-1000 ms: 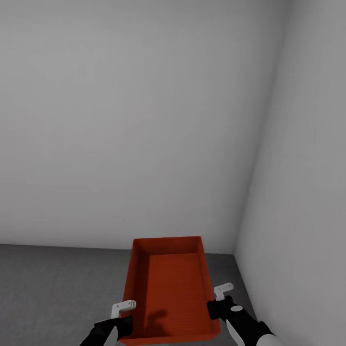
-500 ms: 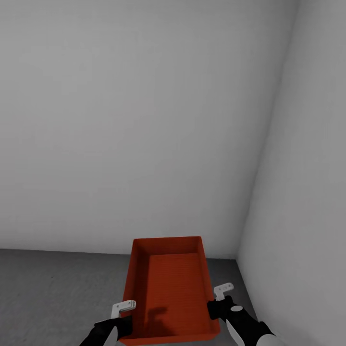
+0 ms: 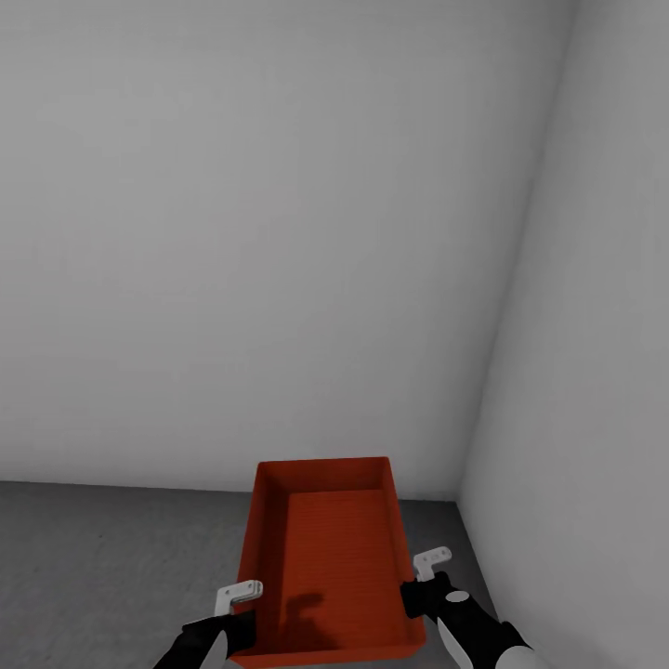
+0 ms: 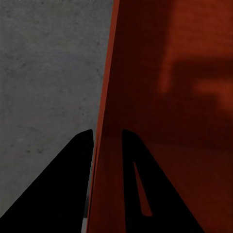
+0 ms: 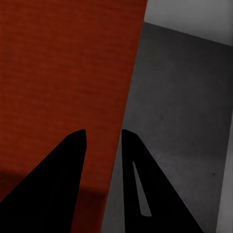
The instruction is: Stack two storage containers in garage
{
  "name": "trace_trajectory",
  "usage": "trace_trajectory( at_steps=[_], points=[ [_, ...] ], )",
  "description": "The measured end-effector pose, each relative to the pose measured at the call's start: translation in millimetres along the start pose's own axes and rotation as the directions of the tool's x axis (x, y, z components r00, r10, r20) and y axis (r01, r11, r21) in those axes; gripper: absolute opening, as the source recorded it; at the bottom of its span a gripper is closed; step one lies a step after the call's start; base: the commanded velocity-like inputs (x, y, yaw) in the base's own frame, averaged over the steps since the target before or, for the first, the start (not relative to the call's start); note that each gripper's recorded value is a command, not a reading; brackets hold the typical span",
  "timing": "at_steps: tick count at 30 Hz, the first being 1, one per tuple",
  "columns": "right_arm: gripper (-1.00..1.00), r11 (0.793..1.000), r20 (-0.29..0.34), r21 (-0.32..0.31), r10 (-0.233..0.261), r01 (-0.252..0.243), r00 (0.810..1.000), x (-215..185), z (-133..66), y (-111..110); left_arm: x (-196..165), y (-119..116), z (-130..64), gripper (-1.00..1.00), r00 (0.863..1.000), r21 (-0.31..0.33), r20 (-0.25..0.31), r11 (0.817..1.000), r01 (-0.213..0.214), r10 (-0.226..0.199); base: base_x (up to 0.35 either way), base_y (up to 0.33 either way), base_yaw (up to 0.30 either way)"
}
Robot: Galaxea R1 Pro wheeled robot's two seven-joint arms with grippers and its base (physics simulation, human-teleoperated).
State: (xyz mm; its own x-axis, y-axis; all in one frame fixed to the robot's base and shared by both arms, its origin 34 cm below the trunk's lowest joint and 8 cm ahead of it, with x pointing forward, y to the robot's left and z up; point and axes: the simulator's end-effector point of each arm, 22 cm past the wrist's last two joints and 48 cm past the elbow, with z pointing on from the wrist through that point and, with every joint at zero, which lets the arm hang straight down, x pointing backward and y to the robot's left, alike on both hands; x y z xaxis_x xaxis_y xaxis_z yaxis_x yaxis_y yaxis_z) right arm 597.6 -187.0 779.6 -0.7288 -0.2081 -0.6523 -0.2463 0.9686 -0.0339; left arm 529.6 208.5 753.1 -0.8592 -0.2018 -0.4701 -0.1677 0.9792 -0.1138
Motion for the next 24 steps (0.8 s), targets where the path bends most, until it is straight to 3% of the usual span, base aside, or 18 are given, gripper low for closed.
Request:
trace_trajectory(
  at_steps=[8,17,24],
  points=[
    [-1.0,1.0,0.0,0.0,0.0,0.0,1.0,0.0,-0.3,0.0,0.0,0.0,-0.3,-1.0,1.0,0.0,0.0,1.0,0.0,0.0,0.049,0.0,0.0],
    [-1.0,1.0,0.001,0.0,0.0,0.0,1.0,-0.1,-0.5,0.0,0.0,0.0,-0.5,-1.0,1.0,0.0,0.001,1.0,0.0,0.0,0.296,0.0,-0.01],
    [-1.0,1.0,0.001,0.0,0.0,0.0,1.0,-0.1,-0.5,0.0,0.0,0.0,-0.4,-1.0,1.0,0.0,0.001,1.0,0.0,0.0,0.322,0.0,-0.151]
  ],
)
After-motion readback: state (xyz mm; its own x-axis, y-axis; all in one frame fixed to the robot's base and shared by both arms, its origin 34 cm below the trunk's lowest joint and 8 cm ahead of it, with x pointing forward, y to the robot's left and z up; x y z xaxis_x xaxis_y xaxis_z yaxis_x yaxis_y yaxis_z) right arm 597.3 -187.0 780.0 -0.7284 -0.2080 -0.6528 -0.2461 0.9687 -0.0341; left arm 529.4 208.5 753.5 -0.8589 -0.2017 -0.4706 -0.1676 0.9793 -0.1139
